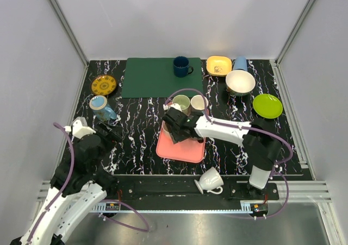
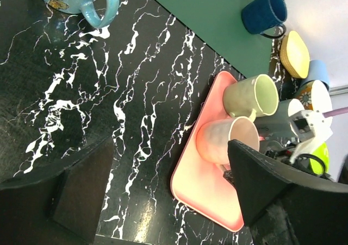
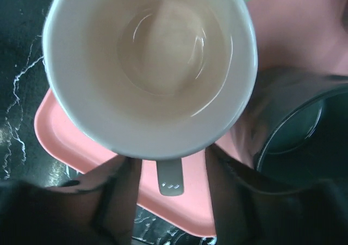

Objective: Turn the mug right side up

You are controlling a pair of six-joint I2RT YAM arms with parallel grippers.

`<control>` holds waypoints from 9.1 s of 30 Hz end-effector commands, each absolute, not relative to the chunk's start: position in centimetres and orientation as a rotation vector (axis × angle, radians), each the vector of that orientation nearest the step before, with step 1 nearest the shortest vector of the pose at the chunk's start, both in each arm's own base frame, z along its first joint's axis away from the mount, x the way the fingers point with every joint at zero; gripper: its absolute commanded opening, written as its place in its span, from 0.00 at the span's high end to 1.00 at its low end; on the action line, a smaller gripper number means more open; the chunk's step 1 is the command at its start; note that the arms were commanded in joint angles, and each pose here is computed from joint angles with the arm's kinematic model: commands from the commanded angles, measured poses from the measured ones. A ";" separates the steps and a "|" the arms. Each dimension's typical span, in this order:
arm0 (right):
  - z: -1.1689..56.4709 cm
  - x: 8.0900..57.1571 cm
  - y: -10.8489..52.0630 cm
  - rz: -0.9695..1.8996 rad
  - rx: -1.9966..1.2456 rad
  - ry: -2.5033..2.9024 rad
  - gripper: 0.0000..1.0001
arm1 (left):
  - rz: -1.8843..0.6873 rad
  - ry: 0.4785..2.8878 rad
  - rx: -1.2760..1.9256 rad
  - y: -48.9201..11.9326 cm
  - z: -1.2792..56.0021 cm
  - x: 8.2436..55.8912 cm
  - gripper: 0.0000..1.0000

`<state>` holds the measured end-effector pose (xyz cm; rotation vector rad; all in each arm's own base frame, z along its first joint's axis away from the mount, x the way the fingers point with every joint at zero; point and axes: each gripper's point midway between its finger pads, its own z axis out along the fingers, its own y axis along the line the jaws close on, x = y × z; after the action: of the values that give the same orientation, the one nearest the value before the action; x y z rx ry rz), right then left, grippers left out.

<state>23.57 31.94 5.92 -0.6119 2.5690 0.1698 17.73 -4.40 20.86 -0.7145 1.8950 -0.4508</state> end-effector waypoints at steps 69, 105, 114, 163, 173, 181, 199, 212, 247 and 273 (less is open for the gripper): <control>29.1 20.6 27.4 0.618 -0.421 1.995 0.15 | 0.006 2.147 -1.054 5.4 11.8 38.2 1.00; 37.4 18.7 39.5 2.160 -0.297 1.593 0.08 | -1.381 1.436 -0.387 -13.3 42.8 23.6 1.00; 38.4 20.5 41.4 2.158 -0.322 1.579 0.07 | -1.436 1.426 -0.333 -14.4 43.9 22.1 1.00; 42.8 20.7 39.6 2.043 -0.483 1.480 1.00 | -1.382 1.573 -0.347 -15.4 37.8 22.1 0.51; 43.1 19.1 35.9 1.722 -0.554 1.558 1.00 | -1.316 1.613 -0.365 -15.0 36.5 22.6 0.46; 39.5 18.3 29.5 1.250 -0.569 1.802 1.00 | -1.196 1.664 -0.379 -13.8 34.3 22.1 0.44; 23.1 15.5 24.5 0.681 -0.681 2.228 1.00 | -1.051 1.754 -0.494 -12.1 29.7 22.9 0.44; 16.6 15.3 25.9 0.638 -0.704 2.338 1.00 | -1.037 1.809 -0.521 -12.1 26.6 22.7 0.44; 9.1 15.2 25.2 0.436 -0.566 2.394 0.79 | -1.043 1.890 -0.553 -12.5 22.0 22.6 0.44; 19.2 12.8 18.7 0.560 0.027 2.410 0.18 | -1.106 1.887 -0.446 -13.7 22.1 22.1 0.39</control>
<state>13.61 22.12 22.16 -0.1819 2.2838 0.7141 22.11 -12.49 20.69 -0.5444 1.9395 -1.0194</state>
